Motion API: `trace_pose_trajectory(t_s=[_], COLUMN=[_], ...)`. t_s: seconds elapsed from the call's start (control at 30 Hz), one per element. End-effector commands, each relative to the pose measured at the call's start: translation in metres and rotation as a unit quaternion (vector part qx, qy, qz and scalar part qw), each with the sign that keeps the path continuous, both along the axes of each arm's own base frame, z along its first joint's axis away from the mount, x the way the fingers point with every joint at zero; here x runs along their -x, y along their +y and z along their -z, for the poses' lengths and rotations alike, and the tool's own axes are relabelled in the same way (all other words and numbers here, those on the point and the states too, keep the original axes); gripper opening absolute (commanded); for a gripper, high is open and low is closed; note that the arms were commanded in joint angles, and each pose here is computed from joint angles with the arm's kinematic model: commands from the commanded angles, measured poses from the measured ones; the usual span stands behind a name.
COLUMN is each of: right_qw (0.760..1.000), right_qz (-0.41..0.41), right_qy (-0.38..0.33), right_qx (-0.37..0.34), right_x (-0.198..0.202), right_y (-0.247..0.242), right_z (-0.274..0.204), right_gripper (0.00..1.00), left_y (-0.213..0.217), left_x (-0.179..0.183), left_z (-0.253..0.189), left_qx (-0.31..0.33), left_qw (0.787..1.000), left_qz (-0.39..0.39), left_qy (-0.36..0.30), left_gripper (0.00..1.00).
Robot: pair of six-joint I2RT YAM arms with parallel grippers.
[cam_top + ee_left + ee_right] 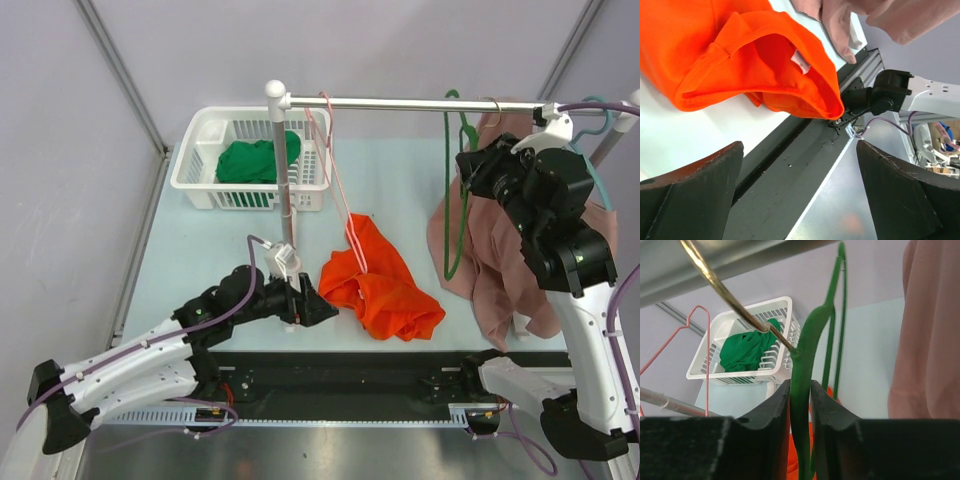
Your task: Remove the t-shirt from the hanger
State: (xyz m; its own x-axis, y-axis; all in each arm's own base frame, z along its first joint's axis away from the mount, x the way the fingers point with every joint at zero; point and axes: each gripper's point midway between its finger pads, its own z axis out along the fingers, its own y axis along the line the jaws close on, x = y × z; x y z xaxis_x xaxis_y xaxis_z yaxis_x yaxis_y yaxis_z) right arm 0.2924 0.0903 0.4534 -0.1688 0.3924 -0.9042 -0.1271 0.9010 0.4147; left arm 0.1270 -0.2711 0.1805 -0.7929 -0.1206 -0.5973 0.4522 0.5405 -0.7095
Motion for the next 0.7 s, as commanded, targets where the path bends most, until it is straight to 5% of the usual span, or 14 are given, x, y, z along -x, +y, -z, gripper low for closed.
trace_pose_trajectory(t_s=[0.0, 0.1, 0.2, 0.33, 0.5, 0.67], right_qw=[1.000, 1.000, 1.000, 0.999, 0.998, 0.998], right_qz=[0.008, 0.002, -0.001, -0.010, 0.023, 0.033], right_qy=[-0.025, -0.026, -0.017, 0.012, 0.019, 0.035], right_qx=[0.002, 0.008, 0.015, 0.030, 0.046, 0.042], right_x=[0.015, 0.022, 0.032, 0.053, 0.084, 0.106], right_y=[-0.008, -0.009, -0.012, -0.016, -0.040, -0.050], right_z=[-0.013, -0.016, -0.012, 0.006, 0.015, 0.039], right_gripper=[0.29, 0.44, 0.76, 0.95, 0.97, 0.97], left_y=[-0.018, -0.024, -0.031, -0.043, -0.065, -0.077], left_x=[0.001, 0.002, 0.004, 0.003, 0.005, -0.007], left_z=[-0.041, -0.042, -0.048, -0.039, -0.036, -0.007], left_qx=[0.063, 0.071, 0.086, 0.070, 0.079, 0.019], left_qw=[0.998, 0.997, 0.996, 0.996, 0.995, 0.998], left_qz=[0.022, 0.027, 0.039, 0.042, 0.042, -0.028], left_qy=[-0.011, -0.001, 0.009, 0.033, 0.049, 0.062], left_gripper=[1.00, 1.00, 1.00, 1.00, 1.00, 1.00])
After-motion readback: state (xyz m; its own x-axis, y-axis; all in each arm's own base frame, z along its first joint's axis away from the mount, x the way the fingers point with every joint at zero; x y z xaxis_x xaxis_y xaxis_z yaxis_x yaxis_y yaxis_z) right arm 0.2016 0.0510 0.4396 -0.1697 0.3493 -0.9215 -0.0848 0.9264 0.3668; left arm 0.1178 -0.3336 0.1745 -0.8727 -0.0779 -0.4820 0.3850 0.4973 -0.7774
